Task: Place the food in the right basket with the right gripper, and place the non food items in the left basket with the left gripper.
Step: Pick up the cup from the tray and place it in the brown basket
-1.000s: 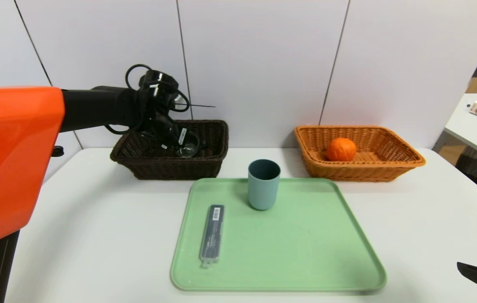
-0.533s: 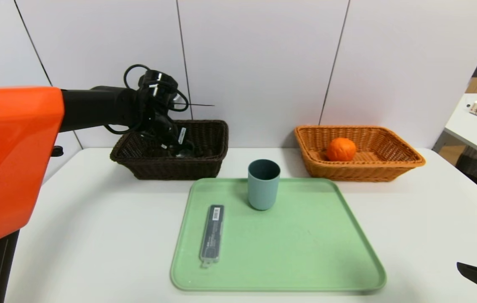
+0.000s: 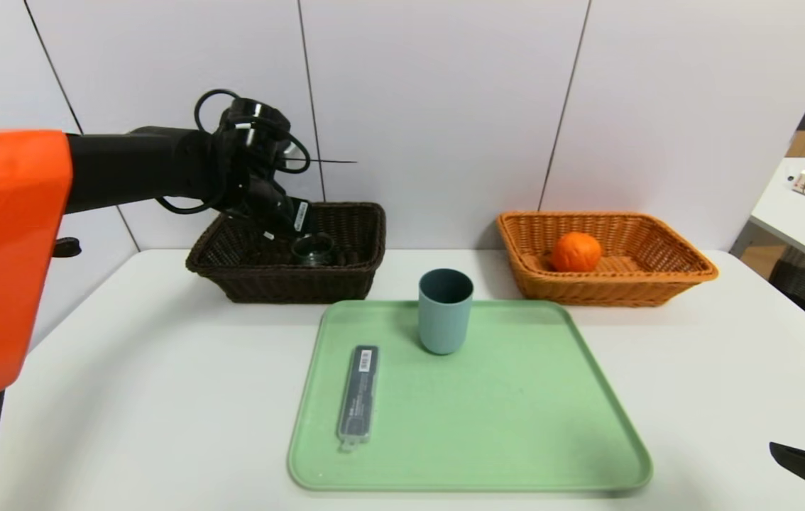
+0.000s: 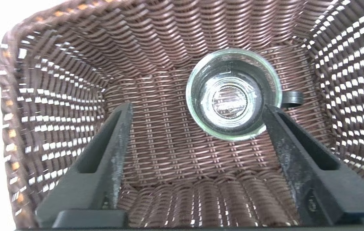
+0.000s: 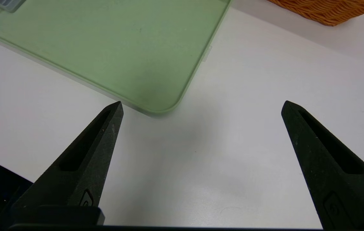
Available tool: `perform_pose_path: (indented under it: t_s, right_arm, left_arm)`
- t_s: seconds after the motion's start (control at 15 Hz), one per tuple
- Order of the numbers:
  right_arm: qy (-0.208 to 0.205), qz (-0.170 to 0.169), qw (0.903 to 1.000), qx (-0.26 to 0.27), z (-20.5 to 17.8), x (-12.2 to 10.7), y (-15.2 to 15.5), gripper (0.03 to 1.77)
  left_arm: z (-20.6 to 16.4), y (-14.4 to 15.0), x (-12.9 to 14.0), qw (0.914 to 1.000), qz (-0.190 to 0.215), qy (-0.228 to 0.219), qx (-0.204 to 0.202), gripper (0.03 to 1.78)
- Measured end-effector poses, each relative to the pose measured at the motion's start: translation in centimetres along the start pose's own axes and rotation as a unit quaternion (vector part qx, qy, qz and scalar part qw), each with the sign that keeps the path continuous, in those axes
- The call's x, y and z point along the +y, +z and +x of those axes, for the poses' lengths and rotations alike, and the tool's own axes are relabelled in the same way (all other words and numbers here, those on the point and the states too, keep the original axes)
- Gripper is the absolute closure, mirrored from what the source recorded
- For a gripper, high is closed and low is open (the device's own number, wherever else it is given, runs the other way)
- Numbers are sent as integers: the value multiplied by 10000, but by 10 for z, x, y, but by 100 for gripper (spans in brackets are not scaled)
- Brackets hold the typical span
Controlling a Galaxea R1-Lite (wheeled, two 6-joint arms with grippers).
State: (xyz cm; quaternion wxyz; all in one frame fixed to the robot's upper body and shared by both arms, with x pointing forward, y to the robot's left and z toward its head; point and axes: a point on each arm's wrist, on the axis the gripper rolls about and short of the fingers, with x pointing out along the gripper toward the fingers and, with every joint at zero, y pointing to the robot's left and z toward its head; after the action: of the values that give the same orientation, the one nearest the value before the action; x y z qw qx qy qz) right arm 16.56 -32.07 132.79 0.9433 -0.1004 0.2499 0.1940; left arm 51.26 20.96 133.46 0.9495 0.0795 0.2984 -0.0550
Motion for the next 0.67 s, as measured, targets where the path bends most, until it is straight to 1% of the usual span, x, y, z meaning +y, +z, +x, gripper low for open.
perform_pose_path:
  t_s: [0.2,0.33,0.47,0.67]
  right_arm:
    - [-1,-15,10000,11,0,0,0,10]
    - [0,-14,10000,14,0,0,0,10]
    - [-1,-14,10000,18,1,0,-1,10]
    - [-6,-14,10000,16,1,0,-1,10]
  left_arm:
    - [-21,7,-1,9999,13,-53,-100,27]
    - [-42,11,-7,9998,79,-158,-119,23]
    - [-70,14,-17,9992,173,-318,-146,20]
    - [-122,15,-38,9970,287,-698,-186,17]
